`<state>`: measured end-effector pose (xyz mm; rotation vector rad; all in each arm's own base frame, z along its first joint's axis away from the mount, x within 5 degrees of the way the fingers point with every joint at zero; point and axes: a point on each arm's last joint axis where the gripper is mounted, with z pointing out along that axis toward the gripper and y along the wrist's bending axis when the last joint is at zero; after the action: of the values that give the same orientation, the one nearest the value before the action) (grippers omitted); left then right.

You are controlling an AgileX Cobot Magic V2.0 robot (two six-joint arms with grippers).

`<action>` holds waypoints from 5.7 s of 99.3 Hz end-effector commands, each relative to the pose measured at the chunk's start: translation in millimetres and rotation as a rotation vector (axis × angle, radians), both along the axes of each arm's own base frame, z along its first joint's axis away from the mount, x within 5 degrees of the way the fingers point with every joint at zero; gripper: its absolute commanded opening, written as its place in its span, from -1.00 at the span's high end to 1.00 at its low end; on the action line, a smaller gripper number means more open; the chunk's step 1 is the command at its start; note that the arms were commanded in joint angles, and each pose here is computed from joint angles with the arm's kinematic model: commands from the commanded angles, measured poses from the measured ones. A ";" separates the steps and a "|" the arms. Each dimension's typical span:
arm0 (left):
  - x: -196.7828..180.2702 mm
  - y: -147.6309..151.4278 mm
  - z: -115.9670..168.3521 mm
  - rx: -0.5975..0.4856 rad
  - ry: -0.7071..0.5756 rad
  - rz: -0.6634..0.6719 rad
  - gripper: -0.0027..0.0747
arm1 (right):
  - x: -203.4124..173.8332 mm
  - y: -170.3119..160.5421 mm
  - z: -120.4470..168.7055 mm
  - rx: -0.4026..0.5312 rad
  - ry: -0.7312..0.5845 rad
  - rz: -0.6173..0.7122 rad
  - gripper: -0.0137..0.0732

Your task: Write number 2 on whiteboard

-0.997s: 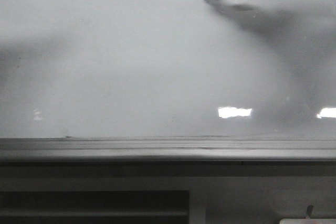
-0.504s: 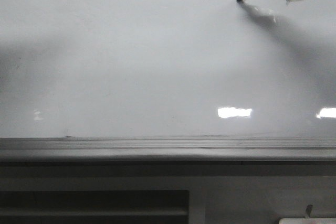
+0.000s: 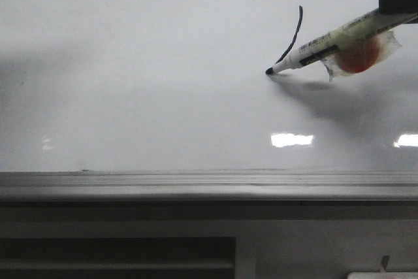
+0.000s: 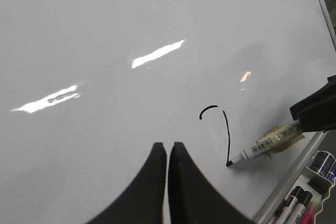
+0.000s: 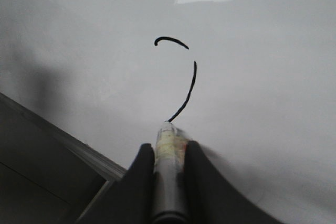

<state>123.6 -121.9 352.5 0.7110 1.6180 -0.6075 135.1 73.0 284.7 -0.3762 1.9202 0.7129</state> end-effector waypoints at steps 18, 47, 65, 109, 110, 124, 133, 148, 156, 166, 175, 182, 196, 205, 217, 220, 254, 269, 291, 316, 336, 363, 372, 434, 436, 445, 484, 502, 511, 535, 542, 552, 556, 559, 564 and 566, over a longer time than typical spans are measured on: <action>1.2 3.9 15.4 -0.076 -0.047 0.044 0.98 | 0.8 -3.2 11.7 0.013 -0.047 -0.038 0.81; 1.2 3.9 15.4 -0.076 -0.047 0.044 0.98 | -24.3 -23.7 18.8 -0.071 -0.080 -0.188 0.81; 1.3 3.9 15.6 -0.087 -0.039 0.046 0.98 | -43.7 -21.4 24.6 -0.042 -0.067 -0.119 0.81; -3.5 -22.0 1.6 -0.021 0.063 -0.099 0.82 | -32.1 1.6 66.0 -0.044 -0.048 0.119 0.81; -3.9 -22.9 1.2 -0.019 0.065 -0.103 0.77 | -30.5 2.9 66.5 -0.045 -0.042 0.129 0.81; -12.2 -43.3 0.9 0.047 0.035 -0.222 0.14 | -14.3 14.1 72.4 -0.050 -0.012 0.212 0.81; -15.0 -54.4 2.2 0.065 0.024 -0.269 -0.12 | -6.3 20.7 74.2 -0.066 0.027 0.281 0.81; -11.2 -69.3 -2.2 0.107 0.026 -0.299 -0.06 | -0.6 30.2 81.0 -0.072 0.039 0.411 0.81; -7.0 -75.8 -7.8 0.128 0.046 -0.301 -0.03 | 0.8 32.2 85.5 -0.074 0.031 0.440 0.81; -1.7 -102.6 -17.0 0.232 0.034 -0.385 0.91 | 1.5 36.1 85.8 -0.075 0.019 0.510 0.81; -2.0 -102.6 -17.2 0.237 0.032 -0.389 0.98 | 1.3 36.1 85.7 -0.075 0.020 0.512 0.79; -2.0 -102.6 -17.2 0.237 0.032 -0.389 0.98 | 0.9 36.2 85.6 -0.075 0.022 0.517 0.66; -0.2 -102.5 -15.6 0.218 0.029 -0.367 0.98 | 2.5 35.6 86.0 -0.062 0.033 0.492 0.02; 2.8 -100.9 -13.8 0.175 0.037 -0.321 0.98 | 5.3 33.9 88.3 -0.048 0.020 0.438 -0.31; 6.4 -88.9 -14.1 0.069 0.041 -0.201 0.98 | 2.8 28.2 96.7 -0.043 -0.051 0.358 -0.34; 6.1 -84.1 -14.5 0.039 0.042 -0.171 0.98 | 1.7 26.0 98.5 -0.044 -0.071 0.332 -0.34; 5.7 -45.5 -45.9 -0.245 0.181 0.207 0.98 | -10.2 7.6 113.1 -0.025 -0.198 0.139 -0.34; 6.9 -55.9 -54.3 -0.276 0.213 0.245 0.98 | -7.6 7.6 104.0 -0.005 -0.171 0.122 -0.34; 16.6 -64.7 -66.0 -0.265 0.200 0.308 0.98 | -6.2 7.6 94.8 -0.009 -0.144 0.119 -0.34; 24.1 -76.8 -68.7 -0.227 0.152 0.309 0.98 | -5.9 7.4 94.9 -0.008 -0.146 0.114 -0.34; 34.4 -77.4 -73.5 -0.211 0.159 0.351 0.98 | -5.9 7.4 94.9 -0.008 -0.146 0.114 -0.34; 36.5 -77.8 -74.8 -0.203 0.173 0.349 0.80 | -5.9 7.4 94.9 -0.008 -0.146 0.114 -0.34; 35.8 -78.7 -75.8 -0.197 0.183 0.338 0.40 | -5.9 7.4 94.9 -0.008 -0.146 0.114 -0.34; -8.0 -36.4 -14.3 -0.102 -0.088 0.063 0.13 | -32.4 -9.1 102.6 0.007 -0.313 -0.014 0.76; -10.1 -33.2 -12.1 -0.106 -0.102 0.058 0.25 | -34.0 -10.1 100.1 0.008 -0.316 -0.022 0.82; -20.2 -19.5 -6.7 -0.113 -0.148 0.026 0.91 | -41.7 -16.2 83.8 0.014 -0.329 -0.074 0.84; -64.6 40.9 -43.5 -0.183 -0.196 -0.094 0.98 | -92.8 -35.5 -2.1 0.021 -0.433 -0.157 0.84; -78.7 66.9 -62.7 -0.285 -0.213 -0.106 0.98 | -105.5 -38.1 -29.4 0.064 -0.470 -0.158 0.84; -82.9 76.8 -67.6 -0.338 -0.219 -0.101 0.98 | -103.5 -36.5 -32.6 0.082 -0.437 -0.148 0.84; -87.0 86.5 -71.4 -0.413 -0.202 -0.097 0.98 | -101.2 -39.7 -32.8 0.095 -0.449 -0.192 0.84; -86.7 86.5 -72.0 -0.429 -0.172 -0.096 0.98 | -101.2 -39.3 -33.7 0.094 -0.445 -0.187 0.84; -86.7 86.5 -72.0 -0.429 -0.171 -0.096 0.98 | -101.4 -39.0 -33.4 0.109 -0.440 -0.186 0.84; -86.7 86.5 -72.0 -0.429 -0.171 -0.096 0.98 | -101.4 -39.1 -33.3 0.110 -0.440 -0.187 0.84; -86.7 86.5 -72.0 -0.429 -0.171 -0.096 0.98 | -101.3 -39.1 -33.3 0.110 -0.440 -0.187 0.84; -86.7 86.5 -72.0 -0.429 -0.171 -0.096 0.98 | -101.3 -39.1 -33.3 0.110 -0.440 -0.187 0.84; -86.7 86.5 -72.0 -0.429 -0.171 -0.096 0.98 | -101.3 -39.1 -33.3 0.110 -0.440 -0.187 0.84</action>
<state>35.8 -37.0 272.5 0.5346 1.2564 -0.9029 34.8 37.7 240.2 -0.3090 1.5288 0.5670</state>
